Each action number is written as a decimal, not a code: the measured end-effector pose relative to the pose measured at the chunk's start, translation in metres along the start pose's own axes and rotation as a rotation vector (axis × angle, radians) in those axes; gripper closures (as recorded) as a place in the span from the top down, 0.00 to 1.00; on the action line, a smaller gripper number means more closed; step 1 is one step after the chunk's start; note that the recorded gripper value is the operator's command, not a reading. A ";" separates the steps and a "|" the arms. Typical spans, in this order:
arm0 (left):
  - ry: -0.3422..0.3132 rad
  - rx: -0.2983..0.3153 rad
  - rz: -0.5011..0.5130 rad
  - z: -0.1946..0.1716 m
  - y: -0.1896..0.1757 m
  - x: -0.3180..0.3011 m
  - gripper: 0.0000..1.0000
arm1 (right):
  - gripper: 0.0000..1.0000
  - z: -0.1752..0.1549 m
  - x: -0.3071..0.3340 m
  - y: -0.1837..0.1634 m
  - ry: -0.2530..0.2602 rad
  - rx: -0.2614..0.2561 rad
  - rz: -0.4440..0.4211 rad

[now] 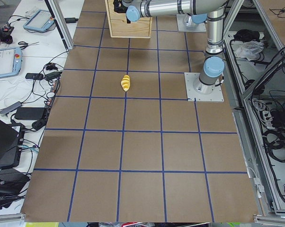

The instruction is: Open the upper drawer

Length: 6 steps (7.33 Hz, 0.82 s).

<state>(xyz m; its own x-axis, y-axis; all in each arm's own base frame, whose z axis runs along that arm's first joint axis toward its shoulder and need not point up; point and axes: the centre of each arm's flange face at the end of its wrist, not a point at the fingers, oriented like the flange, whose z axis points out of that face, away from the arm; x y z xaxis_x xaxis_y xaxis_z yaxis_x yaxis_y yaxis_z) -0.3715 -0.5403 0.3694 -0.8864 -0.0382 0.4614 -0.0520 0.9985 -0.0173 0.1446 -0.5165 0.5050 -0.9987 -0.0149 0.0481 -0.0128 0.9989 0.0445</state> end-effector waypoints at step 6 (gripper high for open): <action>-0.086 0.033 0.088 -0.006 -0.003 -0.011 1.00 | 1.00 0.000 0.000 0.000 0.000 0.000 0.000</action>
<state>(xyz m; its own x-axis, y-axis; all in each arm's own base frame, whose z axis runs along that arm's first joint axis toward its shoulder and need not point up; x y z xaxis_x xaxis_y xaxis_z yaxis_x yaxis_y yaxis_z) -0.3592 -0.5425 0.3701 -0.9245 0.0444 0.3786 0.0134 0.9964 -0.0843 0.1447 -0.5165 0.5050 -0.9987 -0.0144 0.0481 -0.0123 0.9989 0.0445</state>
